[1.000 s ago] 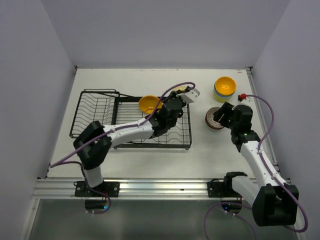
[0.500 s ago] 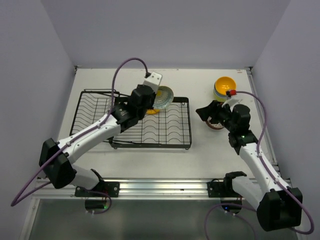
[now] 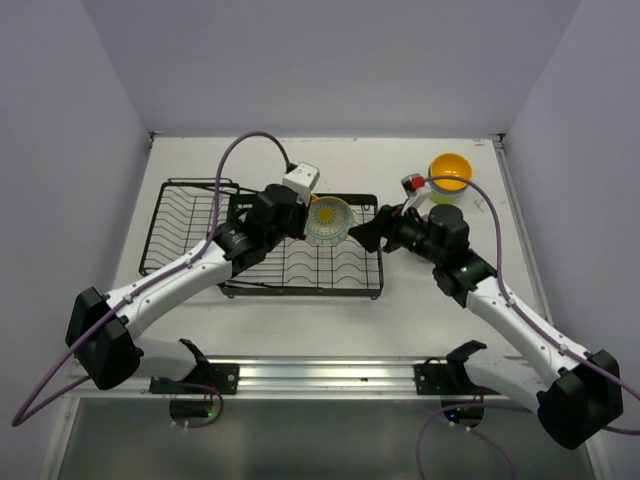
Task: Unload the bowls from the dish rack
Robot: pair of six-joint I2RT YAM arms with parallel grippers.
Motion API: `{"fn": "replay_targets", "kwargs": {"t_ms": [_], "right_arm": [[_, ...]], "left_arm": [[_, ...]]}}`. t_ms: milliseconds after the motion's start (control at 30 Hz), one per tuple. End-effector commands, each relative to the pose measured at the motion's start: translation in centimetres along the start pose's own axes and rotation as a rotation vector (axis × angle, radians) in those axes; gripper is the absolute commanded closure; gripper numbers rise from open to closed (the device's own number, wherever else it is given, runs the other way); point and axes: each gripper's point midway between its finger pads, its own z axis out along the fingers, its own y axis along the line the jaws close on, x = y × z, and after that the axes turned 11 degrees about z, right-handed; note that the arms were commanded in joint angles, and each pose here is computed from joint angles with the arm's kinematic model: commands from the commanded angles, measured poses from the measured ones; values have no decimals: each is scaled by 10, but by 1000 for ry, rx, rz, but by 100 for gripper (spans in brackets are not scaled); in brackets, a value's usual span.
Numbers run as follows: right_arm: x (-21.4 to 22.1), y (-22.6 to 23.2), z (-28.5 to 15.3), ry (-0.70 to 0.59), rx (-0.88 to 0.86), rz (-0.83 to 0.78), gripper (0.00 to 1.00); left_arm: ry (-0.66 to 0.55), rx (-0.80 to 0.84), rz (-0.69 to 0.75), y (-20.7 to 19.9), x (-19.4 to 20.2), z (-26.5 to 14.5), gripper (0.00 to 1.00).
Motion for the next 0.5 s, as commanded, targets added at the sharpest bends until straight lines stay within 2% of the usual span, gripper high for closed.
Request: {"fn": "replay_targets", "kwargs": {"t_ms": [0, 200, 300, 333, 400, 433, 467], "right_arm": [[-18, 13, 13, -59, 1, -44, 32], [-10, -10, 31, -51, 166, -46, 35], [-9, -14, 34, -60, 187, -34, 41], [-9, -14, 34, -62, 189, -32, 53], [-10, -16, 33, -68, 201, -26, 67], [-12, -18, 32, -82, 214, -24, 80], [-11, -19, 31, -84, 218, -19, 84]], "left_arm": [[-106, 68, -74, -11, -30, -10, 100], [-129, 125, -82, -19, -35, -18, 100], [-133, 159, -87, -25, -36, -20, 100], [-135, 175, -90, -28, -36, -21, 100], [-134, 183, -87, -29, -35, -20, 100], [-129, 180, -88, -29, -34, -19, 100], [-126, 178, -87, -29, -34, -18, 100]]}}
